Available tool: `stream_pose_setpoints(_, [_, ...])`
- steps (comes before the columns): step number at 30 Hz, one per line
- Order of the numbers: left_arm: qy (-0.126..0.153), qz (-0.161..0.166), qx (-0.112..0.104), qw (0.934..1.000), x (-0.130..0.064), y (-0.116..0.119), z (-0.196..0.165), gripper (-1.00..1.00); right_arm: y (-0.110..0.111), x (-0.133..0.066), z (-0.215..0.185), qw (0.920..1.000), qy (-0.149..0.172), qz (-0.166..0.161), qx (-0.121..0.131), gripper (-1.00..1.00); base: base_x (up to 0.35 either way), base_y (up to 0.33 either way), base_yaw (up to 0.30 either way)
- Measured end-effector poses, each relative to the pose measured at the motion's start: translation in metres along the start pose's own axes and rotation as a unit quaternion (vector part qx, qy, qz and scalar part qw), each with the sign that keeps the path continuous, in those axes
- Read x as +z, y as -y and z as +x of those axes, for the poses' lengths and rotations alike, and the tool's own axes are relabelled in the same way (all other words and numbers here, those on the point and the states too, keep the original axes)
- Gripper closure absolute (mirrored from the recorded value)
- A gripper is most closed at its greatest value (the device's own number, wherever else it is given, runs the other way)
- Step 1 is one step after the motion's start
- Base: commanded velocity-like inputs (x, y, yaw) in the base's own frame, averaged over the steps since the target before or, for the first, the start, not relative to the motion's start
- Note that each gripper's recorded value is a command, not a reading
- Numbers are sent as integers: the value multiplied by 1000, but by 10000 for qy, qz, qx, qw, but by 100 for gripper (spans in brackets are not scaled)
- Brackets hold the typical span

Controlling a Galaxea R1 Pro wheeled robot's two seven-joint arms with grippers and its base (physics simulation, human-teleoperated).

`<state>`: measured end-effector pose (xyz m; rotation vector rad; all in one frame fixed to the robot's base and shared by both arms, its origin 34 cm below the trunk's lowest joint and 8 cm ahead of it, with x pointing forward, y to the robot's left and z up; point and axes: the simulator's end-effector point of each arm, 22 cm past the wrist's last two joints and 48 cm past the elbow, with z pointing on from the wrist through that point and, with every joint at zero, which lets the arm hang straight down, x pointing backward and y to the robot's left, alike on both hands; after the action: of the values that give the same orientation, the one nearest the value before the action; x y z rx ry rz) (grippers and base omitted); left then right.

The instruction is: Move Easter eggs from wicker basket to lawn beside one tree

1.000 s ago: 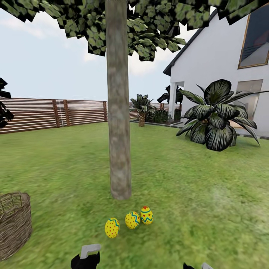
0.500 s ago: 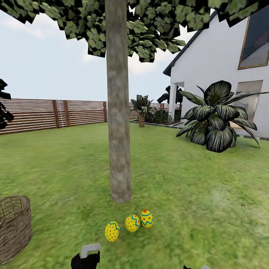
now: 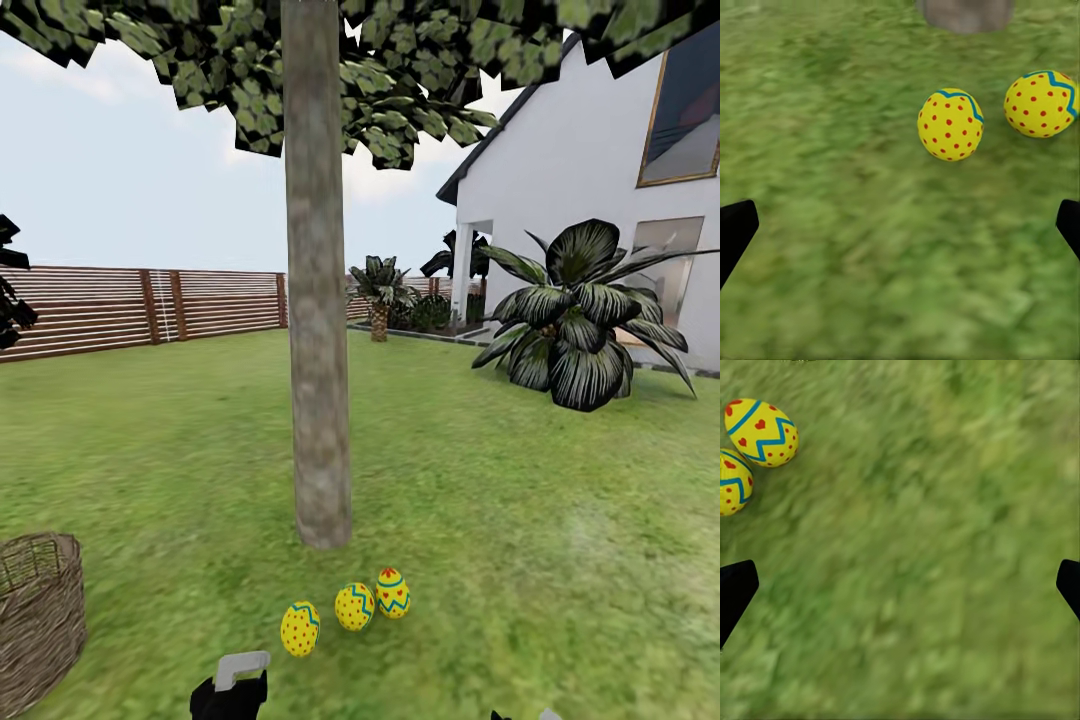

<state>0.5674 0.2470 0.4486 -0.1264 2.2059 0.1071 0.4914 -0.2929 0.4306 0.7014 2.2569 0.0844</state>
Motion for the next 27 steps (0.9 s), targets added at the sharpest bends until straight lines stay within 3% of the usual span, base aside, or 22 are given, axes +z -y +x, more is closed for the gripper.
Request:
stream_pose_setpoints(6, [-172, -47, 36, 9998, -7, -5, 6, -100, -5, -7, -9, 10000, -4, 0, -2, -100, 0, 0, 0])
stream_pose_setpoints(27, [-149, -67, 46, 9999, -28, -7, -29, -100, -20, -33, -42, 10000, -9, -1, -7, -100, 0, 0, 0])
